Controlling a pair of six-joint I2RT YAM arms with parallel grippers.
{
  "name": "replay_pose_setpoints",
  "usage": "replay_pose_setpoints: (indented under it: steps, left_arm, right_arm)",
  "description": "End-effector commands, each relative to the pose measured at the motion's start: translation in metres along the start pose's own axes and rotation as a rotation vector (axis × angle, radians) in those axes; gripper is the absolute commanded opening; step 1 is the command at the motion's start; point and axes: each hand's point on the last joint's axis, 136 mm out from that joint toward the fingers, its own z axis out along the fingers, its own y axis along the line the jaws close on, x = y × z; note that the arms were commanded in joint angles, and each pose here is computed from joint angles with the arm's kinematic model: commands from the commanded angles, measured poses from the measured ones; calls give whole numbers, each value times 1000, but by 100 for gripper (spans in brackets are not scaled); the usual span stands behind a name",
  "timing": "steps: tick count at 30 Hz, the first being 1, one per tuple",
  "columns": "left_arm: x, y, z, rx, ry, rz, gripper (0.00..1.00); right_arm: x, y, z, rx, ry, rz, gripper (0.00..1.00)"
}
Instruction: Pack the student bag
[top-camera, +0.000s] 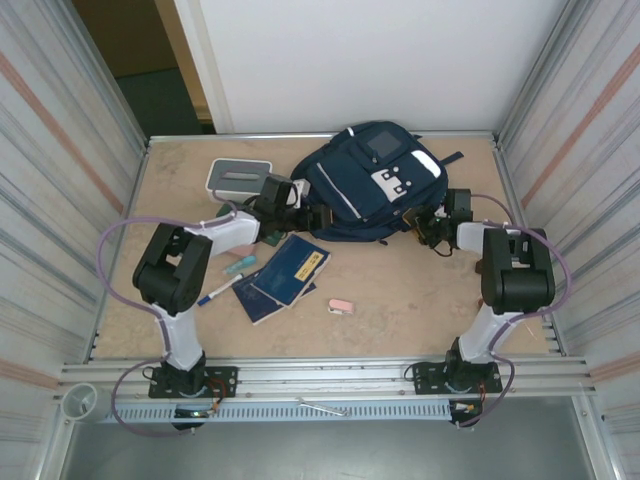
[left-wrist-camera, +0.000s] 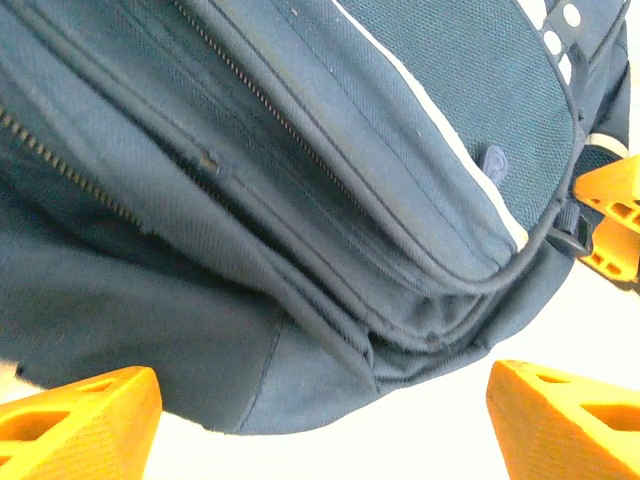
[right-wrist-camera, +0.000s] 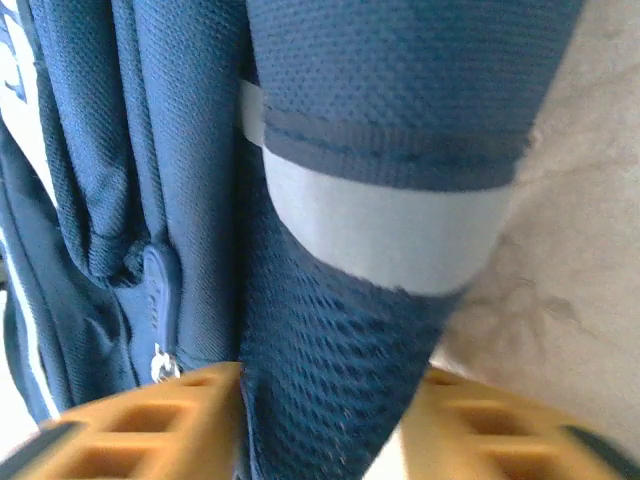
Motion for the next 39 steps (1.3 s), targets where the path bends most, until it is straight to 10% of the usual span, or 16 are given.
replay_pose_setpoints:
  steps: [1,15,23,39]
  left_arm:
    - [-6,-36,-27,77,-82,98,78]
    - [39,-128,-26,8,-203,279,70]
    - [21,-122,-10,-47,-263,322,71]
    - [-16,-136,12,42,-292,300,39]
  right_arm:
    - [-5,47,-13,-182,-45,18,8]
    - [27,179,-117,-499,-295,-6,0]
    - [37,185,-116,-507,-261,-35,0]
    - [39,175,-101,-465,-232,-46,0]
